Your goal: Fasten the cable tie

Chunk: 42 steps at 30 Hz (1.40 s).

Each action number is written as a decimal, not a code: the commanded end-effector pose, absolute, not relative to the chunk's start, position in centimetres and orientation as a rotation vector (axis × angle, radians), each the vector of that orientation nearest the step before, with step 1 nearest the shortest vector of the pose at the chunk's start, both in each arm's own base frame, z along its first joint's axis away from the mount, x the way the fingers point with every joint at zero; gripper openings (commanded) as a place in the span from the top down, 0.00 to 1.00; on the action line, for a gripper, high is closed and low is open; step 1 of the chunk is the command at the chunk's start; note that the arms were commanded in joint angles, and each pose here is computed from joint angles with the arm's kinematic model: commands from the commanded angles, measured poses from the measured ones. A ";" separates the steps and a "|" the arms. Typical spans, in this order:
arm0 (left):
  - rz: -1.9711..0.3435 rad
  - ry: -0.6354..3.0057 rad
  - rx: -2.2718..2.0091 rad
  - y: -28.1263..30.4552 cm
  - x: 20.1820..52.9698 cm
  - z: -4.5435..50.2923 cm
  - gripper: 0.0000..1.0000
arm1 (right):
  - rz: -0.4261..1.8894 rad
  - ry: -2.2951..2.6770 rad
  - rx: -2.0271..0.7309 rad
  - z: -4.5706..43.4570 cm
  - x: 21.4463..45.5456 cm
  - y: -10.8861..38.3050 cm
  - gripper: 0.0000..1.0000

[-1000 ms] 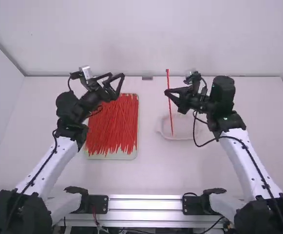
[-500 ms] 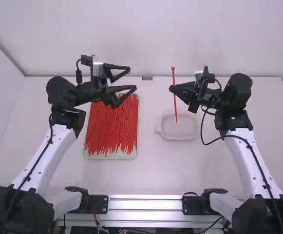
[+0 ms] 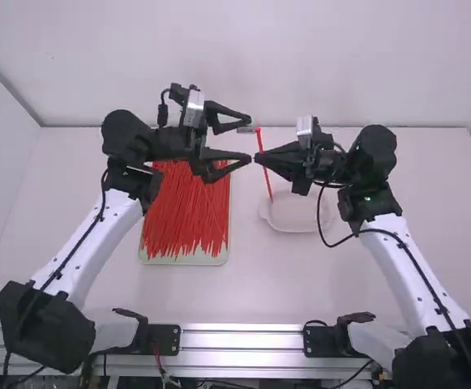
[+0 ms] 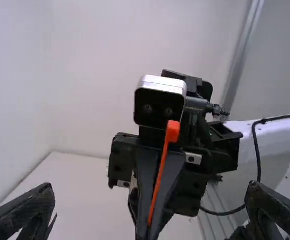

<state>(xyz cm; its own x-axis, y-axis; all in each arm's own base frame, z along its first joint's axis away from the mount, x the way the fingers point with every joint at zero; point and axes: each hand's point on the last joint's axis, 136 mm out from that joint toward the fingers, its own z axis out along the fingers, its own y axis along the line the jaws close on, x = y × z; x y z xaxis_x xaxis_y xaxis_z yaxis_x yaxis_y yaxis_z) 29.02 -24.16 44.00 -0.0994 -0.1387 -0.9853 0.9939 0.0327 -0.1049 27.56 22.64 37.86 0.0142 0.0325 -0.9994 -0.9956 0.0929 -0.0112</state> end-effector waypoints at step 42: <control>-1.310 1.100 1.063 -25.9 27.7 47.7 0.62 | 1.116 1.140 -1.087 41.2 27.3 22.8 1.00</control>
<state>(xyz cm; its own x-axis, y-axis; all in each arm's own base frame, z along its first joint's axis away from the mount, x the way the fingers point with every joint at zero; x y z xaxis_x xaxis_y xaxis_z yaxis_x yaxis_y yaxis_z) 28.02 -25.73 46.73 -0.0599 -0.1640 -0.9846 0.9982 -0.0022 -0.0603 27.73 22.83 39.77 0.0540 0.0798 -0.9953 -0.9917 0.1208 -0.0441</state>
